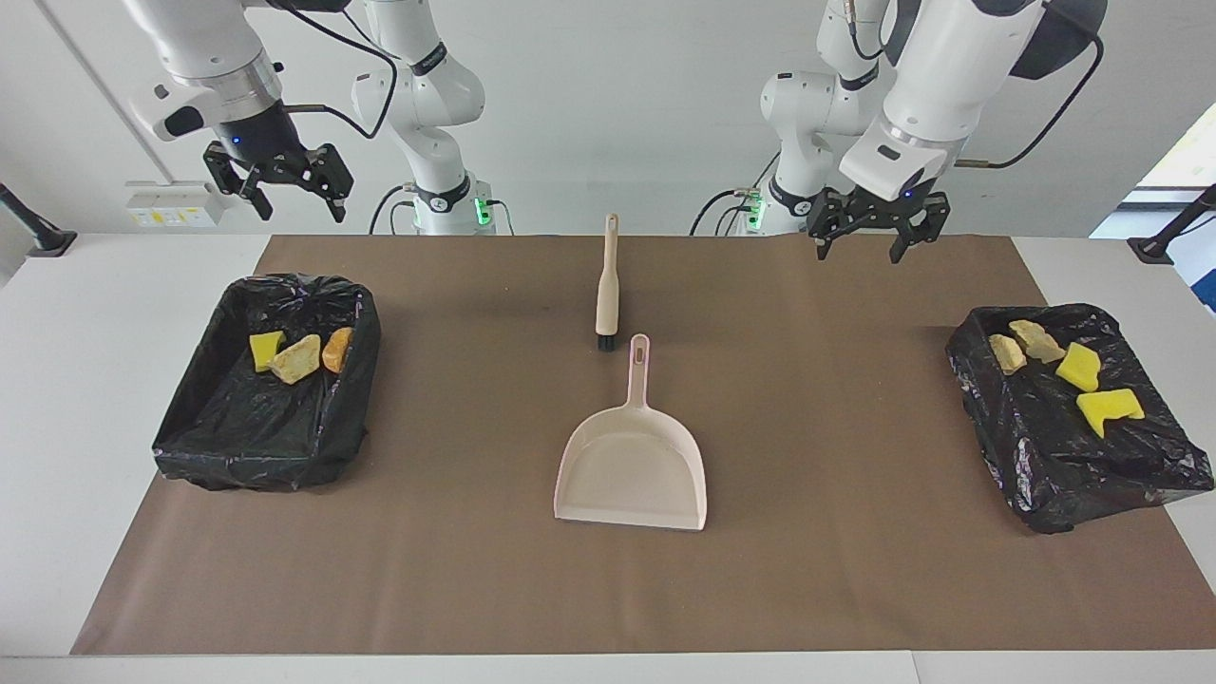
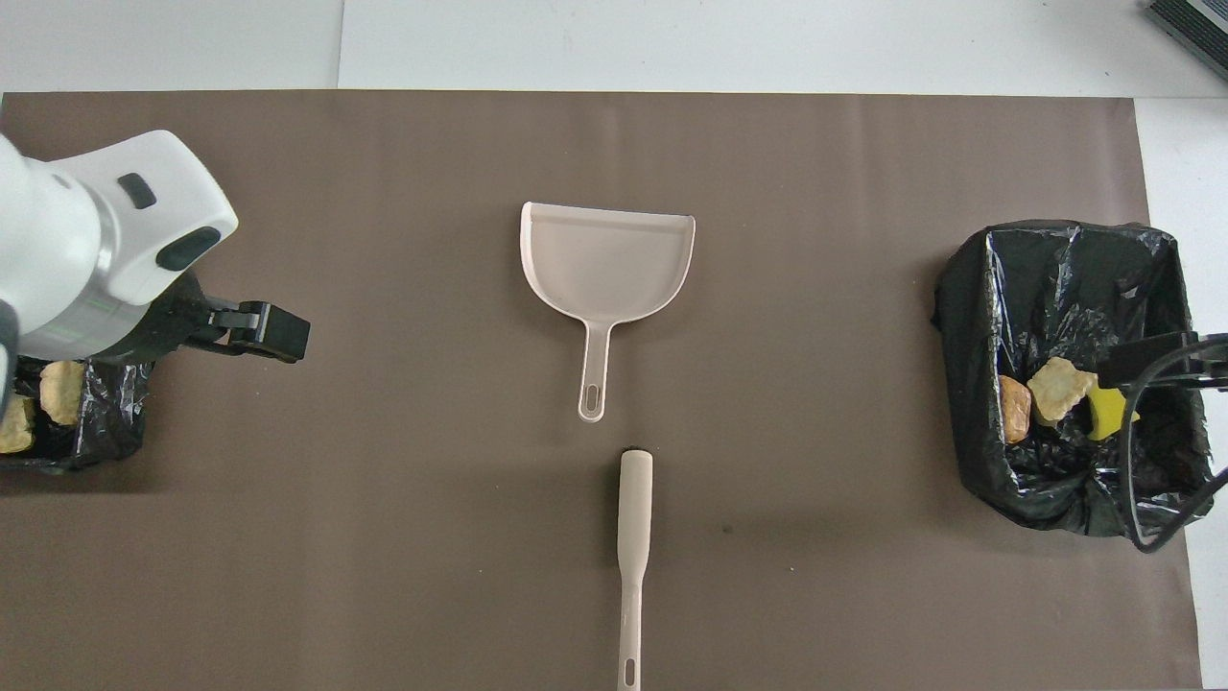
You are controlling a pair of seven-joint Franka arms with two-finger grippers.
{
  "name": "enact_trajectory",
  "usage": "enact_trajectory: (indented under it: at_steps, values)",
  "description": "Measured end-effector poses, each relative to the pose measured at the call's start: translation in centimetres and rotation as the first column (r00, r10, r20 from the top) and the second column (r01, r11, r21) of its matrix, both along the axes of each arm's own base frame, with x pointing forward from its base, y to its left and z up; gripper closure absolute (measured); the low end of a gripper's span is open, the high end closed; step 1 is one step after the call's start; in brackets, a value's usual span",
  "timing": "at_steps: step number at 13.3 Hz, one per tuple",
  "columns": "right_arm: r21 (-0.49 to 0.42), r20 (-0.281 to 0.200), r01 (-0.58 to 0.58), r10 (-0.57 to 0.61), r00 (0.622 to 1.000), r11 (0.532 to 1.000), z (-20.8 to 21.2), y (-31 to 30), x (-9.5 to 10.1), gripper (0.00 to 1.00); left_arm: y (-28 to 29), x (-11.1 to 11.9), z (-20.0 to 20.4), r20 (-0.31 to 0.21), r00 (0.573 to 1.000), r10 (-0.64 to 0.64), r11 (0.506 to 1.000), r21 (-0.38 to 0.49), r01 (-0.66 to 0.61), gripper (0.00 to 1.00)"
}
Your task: Sweep and dump trash in bin
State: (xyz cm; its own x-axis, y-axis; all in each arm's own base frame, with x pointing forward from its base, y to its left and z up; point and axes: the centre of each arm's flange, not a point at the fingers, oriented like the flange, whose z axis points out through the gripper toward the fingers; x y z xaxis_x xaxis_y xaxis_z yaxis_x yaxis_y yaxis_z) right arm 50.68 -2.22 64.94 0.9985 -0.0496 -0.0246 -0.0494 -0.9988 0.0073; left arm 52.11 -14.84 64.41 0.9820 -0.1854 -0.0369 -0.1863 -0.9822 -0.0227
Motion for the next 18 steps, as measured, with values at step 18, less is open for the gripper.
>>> enact_trajectory:
  at_steps: [18]
  values:
    - [0.0,-0.007,-0.005,0.005,1.0,1.0,0.0,0.3,-0.1,0.0,9.2,-0.1,4.7,0.034,0.998,0.058,0.998,-0.017,-0.057,0.0]
